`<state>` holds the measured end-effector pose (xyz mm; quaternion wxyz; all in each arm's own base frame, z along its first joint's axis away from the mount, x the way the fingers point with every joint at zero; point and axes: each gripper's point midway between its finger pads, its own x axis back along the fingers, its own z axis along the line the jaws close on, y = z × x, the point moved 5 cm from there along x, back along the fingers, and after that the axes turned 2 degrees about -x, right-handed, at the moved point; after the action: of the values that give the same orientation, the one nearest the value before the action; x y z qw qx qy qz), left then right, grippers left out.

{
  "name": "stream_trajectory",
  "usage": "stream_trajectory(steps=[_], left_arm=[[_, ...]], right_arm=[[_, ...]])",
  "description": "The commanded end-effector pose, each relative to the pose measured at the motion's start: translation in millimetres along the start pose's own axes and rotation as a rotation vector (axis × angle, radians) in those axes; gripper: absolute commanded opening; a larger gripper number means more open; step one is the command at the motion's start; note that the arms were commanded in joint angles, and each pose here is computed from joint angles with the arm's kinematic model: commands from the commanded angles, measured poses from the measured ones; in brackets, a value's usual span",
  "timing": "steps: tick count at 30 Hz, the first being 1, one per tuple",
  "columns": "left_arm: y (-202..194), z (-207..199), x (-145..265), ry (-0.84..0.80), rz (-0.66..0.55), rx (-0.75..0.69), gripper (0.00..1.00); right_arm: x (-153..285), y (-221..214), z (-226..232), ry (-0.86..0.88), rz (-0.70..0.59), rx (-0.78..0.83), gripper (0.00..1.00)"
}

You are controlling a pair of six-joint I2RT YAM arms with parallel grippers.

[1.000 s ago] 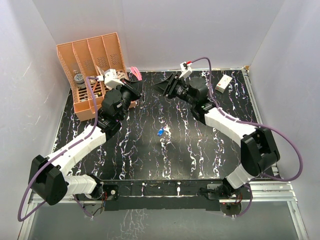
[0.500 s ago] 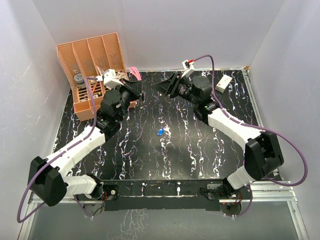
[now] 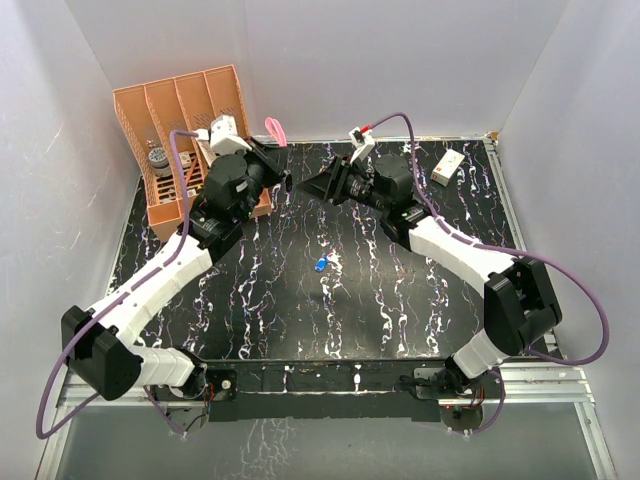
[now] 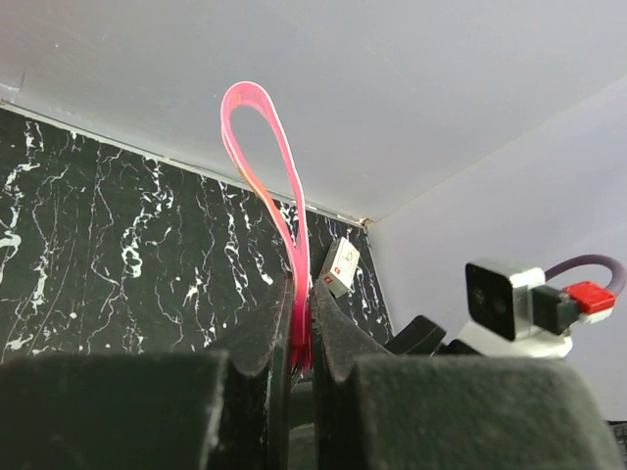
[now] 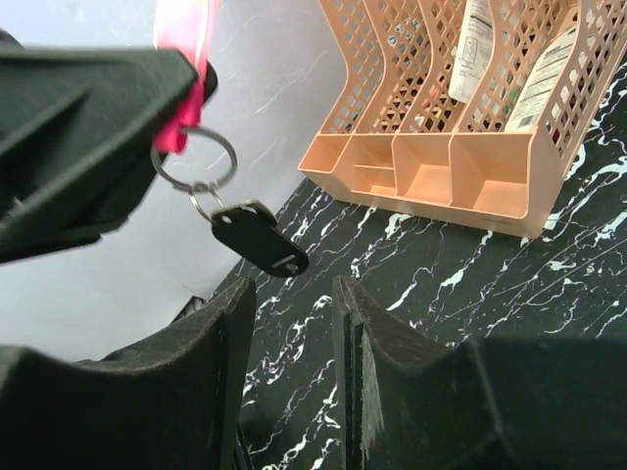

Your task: Put the keys on the keyring

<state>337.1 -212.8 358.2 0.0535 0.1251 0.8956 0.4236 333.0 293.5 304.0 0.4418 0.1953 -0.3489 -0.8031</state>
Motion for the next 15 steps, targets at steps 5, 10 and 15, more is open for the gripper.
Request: stream_trajectory(steps=[5,10,15], left_arm=[[1,-15,-5,0.043,0.139,-0.003,0.00],[-9,-11,-8,0.069,0.206,-0.002,0.00],[-11,-8,-8,0.077,0.214,0.000,0.00]], right_arm=[[9,26,28,0.068,-0.076,0.205,0.33],[22,36,35,0.050,-0.122,0.315,0.31],[25,46,34,-0.012,-0.148,0.343,0.21]])
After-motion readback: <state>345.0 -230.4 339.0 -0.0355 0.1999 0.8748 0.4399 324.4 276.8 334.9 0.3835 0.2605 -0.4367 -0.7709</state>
